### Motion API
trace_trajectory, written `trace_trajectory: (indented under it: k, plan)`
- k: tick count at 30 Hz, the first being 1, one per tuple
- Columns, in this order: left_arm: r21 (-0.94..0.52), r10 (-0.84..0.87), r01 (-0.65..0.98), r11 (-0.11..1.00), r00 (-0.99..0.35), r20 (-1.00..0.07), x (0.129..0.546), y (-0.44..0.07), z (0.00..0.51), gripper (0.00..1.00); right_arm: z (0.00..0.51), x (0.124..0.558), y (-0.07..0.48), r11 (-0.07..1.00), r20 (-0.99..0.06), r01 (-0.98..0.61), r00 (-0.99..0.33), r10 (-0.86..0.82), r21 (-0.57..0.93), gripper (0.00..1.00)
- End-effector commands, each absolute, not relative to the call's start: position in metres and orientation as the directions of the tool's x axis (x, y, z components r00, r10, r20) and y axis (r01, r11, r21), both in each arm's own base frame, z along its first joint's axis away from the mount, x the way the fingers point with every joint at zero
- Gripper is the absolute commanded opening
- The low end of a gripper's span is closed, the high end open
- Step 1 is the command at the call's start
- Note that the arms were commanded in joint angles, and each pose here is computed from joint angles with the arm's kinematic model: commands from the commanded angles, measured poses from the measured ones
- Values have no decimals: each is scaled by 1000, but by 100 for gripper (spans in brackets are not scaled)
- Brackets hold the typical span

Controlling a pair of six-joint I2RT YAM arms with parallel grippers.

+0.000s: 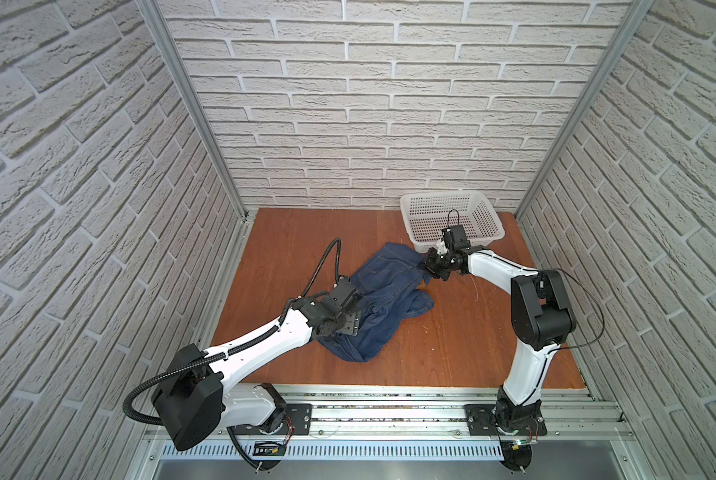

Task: Fold and stack the trousers
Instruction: 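Lift and stretch the jeans between both grippers, then lay them flat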

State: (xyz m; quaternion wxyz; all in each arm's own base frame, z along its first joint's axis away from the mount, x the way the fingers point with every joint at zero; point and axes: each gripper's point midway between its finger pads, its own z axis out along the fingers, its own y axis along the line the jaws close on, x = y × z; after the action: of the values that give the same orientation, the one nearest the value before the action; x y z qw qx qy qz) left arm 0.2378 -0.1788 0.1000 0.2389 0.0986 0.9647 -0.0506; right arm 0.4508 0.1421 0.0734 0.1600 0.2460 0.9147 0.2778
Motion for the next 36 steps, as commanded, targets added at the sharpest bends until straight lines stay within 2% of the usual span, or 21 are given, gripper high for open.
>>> trace_trajectory:
  k: [1, 2, 6, 7, 8, 13, 20, 25, 30, 36]
  plan:
    - [-62, 164, 215, 975, -874, -457, 238, -171, 95, 49, 123, 455, 137, 739, -263, 280, -810, 525, 612, 13]
    - [-66, 157, 211, 975, -873, -462, 241, -170, 96, 38, 135, 452, 133, 754, -293, 265, -804, 517, 601, 11]
    - [-67, 152, 208, 976, -867, -474, 248, -167, 99, 12, 179, 438, 118, 787, -384, 223, -776, 500, 575, 7]
    - [-68, 149, 206, 976, -863, -482, 252, -167, 100, 2, 189, 434, 114, 792, -402, 217, -767, 500, 571, 7]
    - [-66, 147, 204, 977, -860, -489, 254, -166, 102, 0, 197, 430, 111, 794, -415, 211, -760, 500, 570, 6]
    - [-23, 116, 158, 987, -811, -574, 288, -143, 138, 0, 236, 421, 94, 795, -474, 193, -713, 516, 575, 6]
    - [32, 117, 140, 990, -660, -742, 368, -101, 282, 0, 315, 433, 75, 798, -593, 133, -599, 537, 588, 6]
    - [78, 168, 174, 982, -595, -786, 389, -97, 350, 0, 380, 425, 62, 811, -671, 86, -514, 534, 579, 6]
    - [97, 192, 190, 977, -585, -788, 382, -95, 351, 0, 390, 404, 50, 834, -703, 94, -491, 514, 544, 5]
    - [29, 156, 196, 980, -675, -721, 351, -96, 278, 0, 319, 376, 22, 861, -673, 223, -546, 499, 458, 5]
